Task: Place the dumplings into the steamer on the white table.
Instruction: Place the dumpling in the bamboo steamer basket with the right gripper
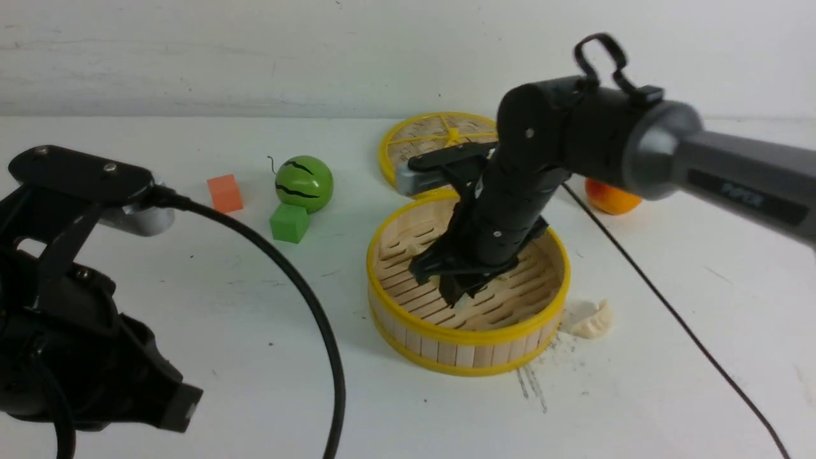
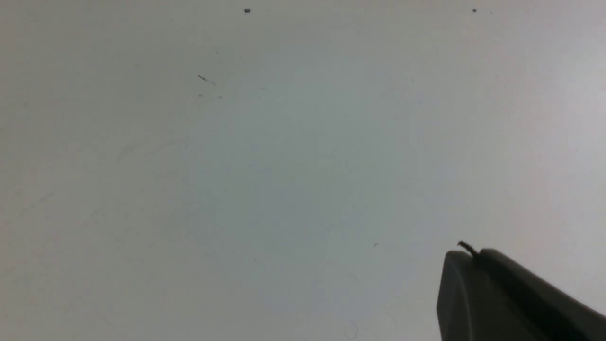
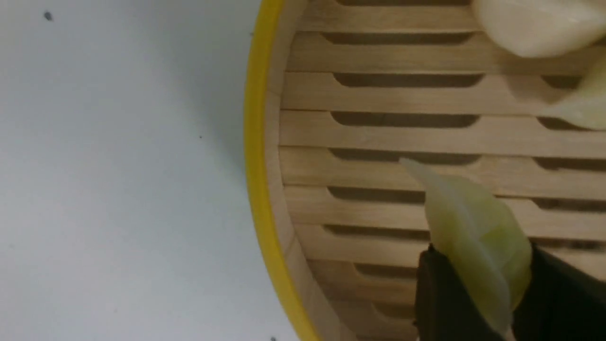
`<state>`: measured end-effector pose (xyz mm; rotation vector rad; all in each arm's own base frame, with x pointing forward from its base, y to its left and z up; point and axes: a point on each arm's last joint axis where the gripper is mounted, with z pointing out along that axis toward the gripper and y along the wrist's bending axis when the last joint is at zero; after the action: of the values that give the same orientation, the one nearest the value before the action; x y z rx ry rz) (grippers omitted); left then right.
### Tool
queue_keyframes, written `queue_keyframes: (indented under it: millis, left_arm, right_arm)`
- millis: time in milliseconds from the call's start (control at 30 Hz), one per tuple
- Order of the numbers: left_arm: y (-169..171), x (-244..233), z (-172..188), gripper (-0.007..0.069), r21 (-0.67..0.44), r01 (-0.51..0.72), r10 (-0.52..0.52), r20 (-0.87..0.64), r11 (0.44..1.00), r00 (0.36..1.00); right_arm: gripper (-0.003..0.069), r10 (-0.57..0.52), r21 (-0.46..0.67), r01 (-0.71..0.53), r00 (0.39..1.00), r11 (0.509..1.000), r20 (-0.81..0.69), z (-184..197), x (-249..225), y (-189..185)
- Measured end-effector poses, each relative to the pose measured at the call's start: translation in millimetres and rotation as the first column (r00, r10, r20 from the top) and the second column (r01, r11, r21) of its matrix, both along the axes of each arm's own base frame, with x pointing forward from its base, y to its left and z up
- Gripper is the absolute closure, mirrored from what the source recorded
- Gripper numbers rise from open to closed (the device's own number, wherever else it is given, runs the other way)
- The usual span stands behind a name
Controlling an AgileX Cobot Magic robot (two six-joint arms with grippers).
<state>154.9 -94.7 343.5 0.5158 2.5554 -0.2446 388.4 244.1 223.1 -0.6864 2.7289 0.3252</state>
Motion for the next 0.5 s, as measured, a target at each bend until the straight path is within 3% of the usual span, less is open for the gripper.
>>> queue_keyframes:
  millis: [200,300,367,500]
  left_arm:
    - [0,0,0,0.0638,0.002,0.0,0.0,-0.002,1.0,1.0]
    - [0,0,0,0.0639,0.002,0.0,0.0,-0.002,1.0,1.0]
    - [0,0,0,0.0638,0.003,0.0,0.0,-0.001,1.0,1.0]
    - [0,0,0,0.0636,0.003,0.0,0.0,-0.001,1.0,1.0]
  right_arm:
    - [0.0427,-0.028,-0.052,0.026,0.999,0.998,-0.023,-23,6,7]
    - [0.0347,-0.028,-0.055,0.026,0.999,0.998,-0.027,-21,6,7]
    - [0.0234,-0.022,-0.061,0.019,0.999,0.998,-0.039,-11,7,7]
    - [0.0113,0.041,-0.096,-0.048,0.997,0.994,-0.073,13,-1,3]
